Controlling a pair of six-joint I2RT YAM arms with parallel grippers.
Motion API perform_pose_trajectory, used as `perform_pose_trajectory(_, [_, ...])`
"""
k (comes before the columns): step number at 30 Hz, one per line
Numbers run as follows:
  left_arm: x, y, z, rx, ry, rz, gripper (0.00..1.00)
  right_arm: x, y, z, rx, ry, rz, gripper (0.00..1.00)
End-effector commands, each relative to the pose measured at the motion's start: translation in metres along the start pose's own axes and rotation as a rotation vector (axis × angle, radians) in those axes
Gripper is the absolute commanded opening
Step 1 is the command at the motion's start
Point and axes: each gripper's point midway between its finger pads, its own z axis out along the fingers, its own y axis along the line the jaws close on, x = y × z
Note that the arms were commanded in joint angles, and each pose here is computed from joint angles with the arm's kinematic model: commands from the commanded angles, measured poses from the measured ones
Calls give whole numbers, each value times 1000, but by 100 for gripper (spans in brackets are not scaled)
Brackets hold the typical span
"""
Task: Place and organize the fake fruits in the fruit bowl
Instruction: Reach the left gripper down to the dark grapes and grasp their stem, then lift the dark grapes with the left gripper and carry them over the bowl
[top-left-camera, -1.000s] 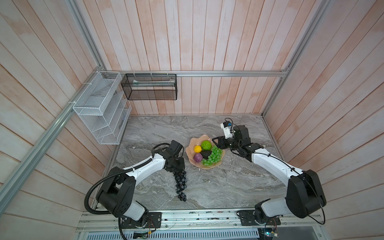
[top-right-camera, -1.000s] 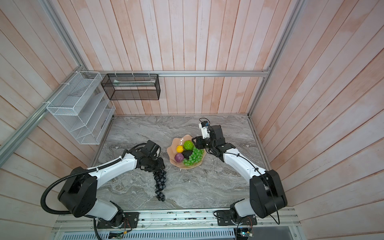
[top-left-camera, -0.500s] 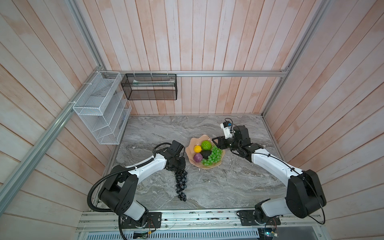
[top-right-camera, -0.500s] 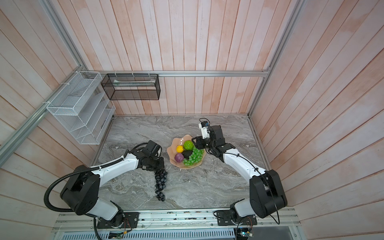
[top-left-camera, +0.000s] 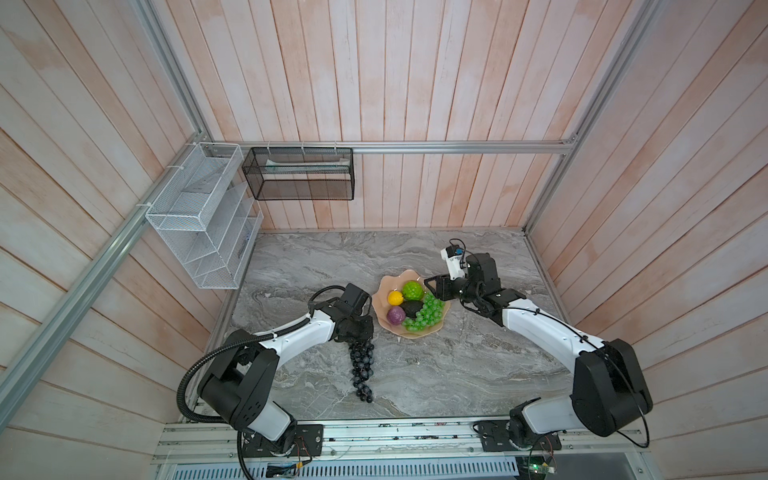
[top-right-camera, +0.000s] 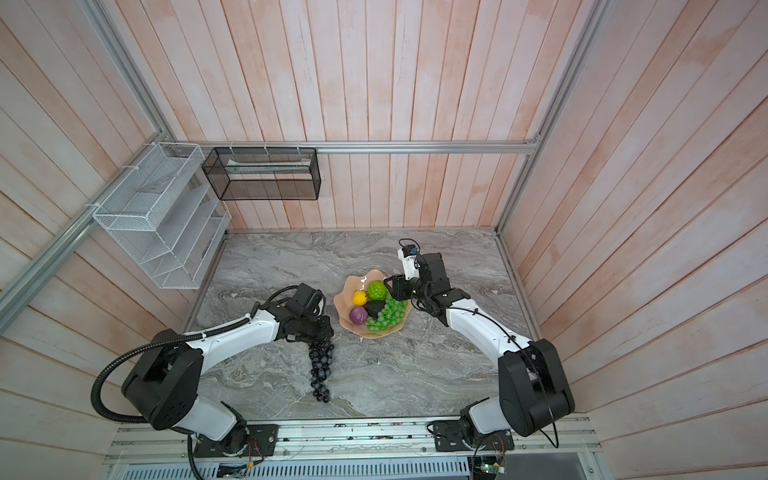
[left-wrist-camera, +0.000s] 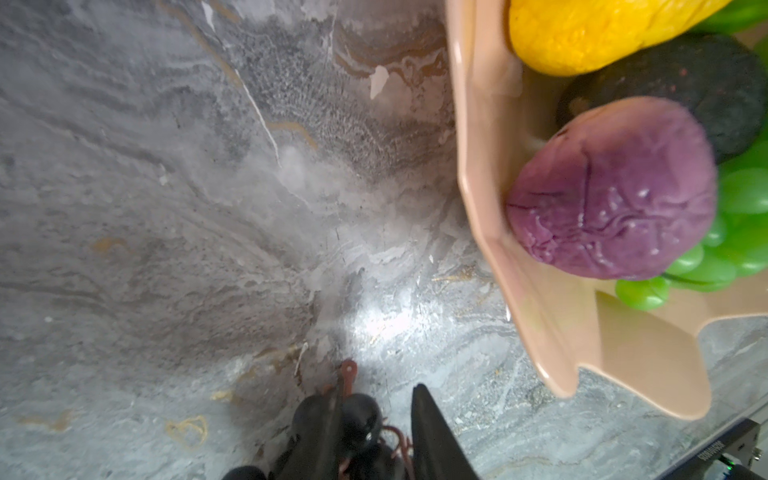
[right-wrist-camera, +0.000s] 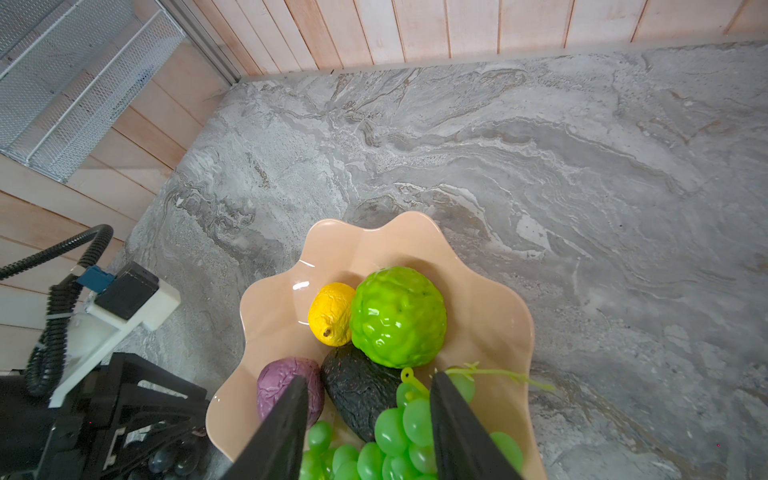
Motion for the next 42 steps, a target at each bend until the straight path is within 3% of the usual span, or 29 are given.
perform_pose_trajectory(1, [-3,0,4,-25,-14,23,23,5,3,-1,-13,0,4,48])
perform_pose_trajectory(4, [-5,5,3,-49,-32,20,10,5,3,0,-15,-1,6,48])
perform_pose_trajectory(15, [-23,-14,-35,24,-163,63,0,1,5,-3,-18,-12,6,47])
perform_pose_trajectory(29, [-20,-58,-118,266,-273,97,0,-10,15,-15,-37,-67,4,45])
perform_pose_trajectory(42, [-55,-118,-179,446,-321,154,0,-20,21,-27,-41,-111,-8,45])
